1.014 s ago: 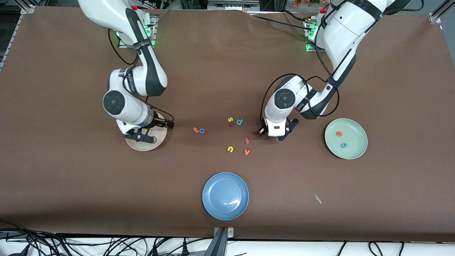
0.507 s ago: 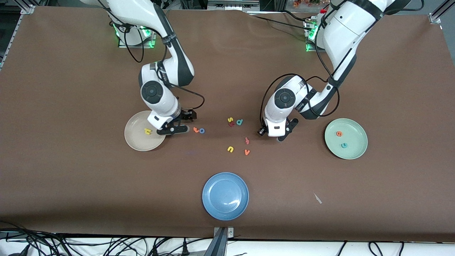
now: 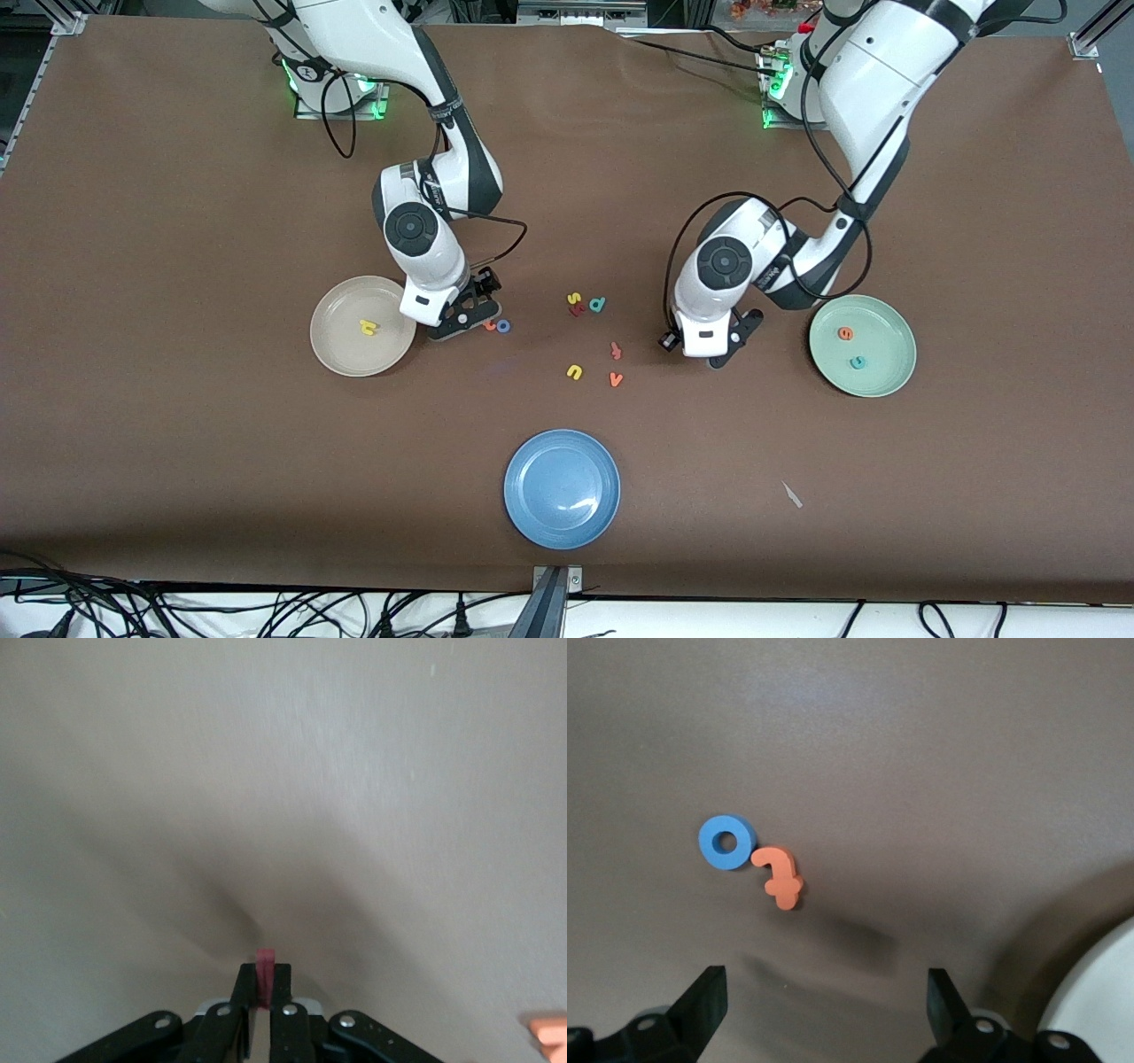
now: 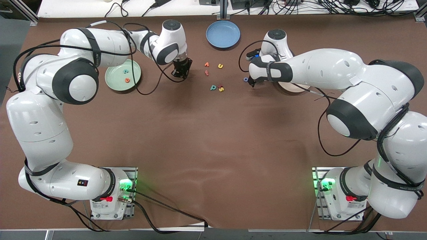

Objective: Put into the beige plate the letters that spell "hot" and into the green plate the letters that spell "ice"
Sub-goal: 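Carry the pink piece onto the green plate and open the left gripper, then raise the left gripper away while the right gripper grasps the orange f, then carry the orange f onto the beige plate and open the right gripper, then move the right gripper to the blue o and grasp it, then carry the blue o toward the beige plate with the right gripper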

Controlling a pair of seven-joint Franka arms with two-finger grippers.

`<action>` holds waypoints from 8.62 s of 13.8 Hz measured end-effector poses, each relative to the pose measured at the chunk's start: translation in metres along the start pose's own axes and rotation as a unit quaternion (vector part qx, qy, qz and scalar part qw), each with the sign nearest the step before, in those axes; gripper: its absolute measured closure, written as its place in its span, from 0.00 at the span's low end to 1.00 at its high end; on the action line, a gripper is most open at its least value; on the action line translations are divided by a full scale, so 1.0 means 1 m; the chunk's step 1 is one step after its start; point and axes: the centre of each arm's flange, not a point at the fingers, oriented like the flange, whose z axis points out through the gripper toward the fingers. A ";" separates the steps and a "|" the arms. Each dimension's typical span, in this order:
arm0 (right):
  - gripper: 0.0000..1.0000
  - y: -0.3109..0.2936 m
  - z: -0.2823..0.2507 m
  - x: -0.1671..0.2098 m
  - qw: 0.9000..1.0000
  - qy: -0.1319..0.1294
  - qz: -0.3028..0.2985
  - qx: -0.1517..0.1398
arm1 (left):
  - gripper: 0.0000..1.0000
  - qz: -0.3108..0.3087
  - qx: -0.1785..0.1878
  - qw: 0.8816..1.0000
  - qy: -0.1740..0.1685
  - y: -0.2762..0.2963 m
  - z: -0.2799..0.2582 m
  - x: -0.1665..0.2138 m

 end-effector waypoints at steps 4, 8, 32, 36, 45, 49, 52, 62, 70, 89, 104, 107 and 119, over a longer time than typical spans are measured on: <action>0.00 -0.002 0.001 0.003 0.999 0.016 -0.029 -0.004 | 0.93 0.085 0.047 0.995 -0.002 -0.030 -0.022 0.058; 0.01 -0.018 0.009 0.012 0.999 0.029 -0.046 -0.007 | 0.93 0.173 0.075 0.982 -0.021 -0.085 -0.042 0.145; 0.59 -0.030 0.014 0.027 0.997 0.040 -0.058 -0.011 | 0.00 0.325 0.088 0.937 -0.095 -0.125 -0.256 0.206; 0.69 -0.030 0.013 0.028 0.997 0.041 -0.058 -0.011 | 0.00 0.388 0.026 0.916 -0.100 -0.155 -0.337 0.212; 0.81 -0.034 0.008 0.030 0.998 0.012 -0.062 -0.002 | 0.00 0.446 -0.021 0.895 -0.025 -0.222 -0.373 0.191; 0.81 -0.006 -0.026 0.039 0.998 -0.014 -0.065 0.001 | 0.00 0.456 -0.025 0.890 -0.006 -0.231 -0.375 0.154; 0.81 0.034 -0.054 0.037 0.997 -0.034 -0.069 0.001 | 0.00 0.453 -0.026 0.891 -0.005 -0.237 -0.377 0.154; 0.81 0.161 -0.043 -0.032 0.999 -0.020 -0.027 -0.022 | 0.00 0.452 -0.023 0.891 -0.013 -0.238 -0.373 0.153; 0.41 0.162 -0.034 -0.053 0.998 0.020 0.058 0.013 | 0.00 0.446 -0.023 0.895 -0.013 -0.243 -0.373 0.159; 0.00 0.001 -0.033 0.041 0.929 0.041 0.364 0.040 | 0.00 0.416 -0.018 0.909 -0.034 -0.268 -0.376 0.184; 0.14 -0.037 0.017 0.056 0.916 0.026 0.400 0.031 | 0.00 0.417 -0.016 0.908 -0.039 -0.268 -0.376 0.182; 0.26 -0.039 0.017 0.055 0.916 0.018 0.400 0.030 | 0.00 0.417 -0.016 0.908 -0.039 -0.268 -0.376 0.182; 0.54 -0.041 0.013 0.058 0.916 0.017 0.400 0.033 | 0.00 0.415 -0.015 0.909 -0.041 -0.270 -0.376 0.184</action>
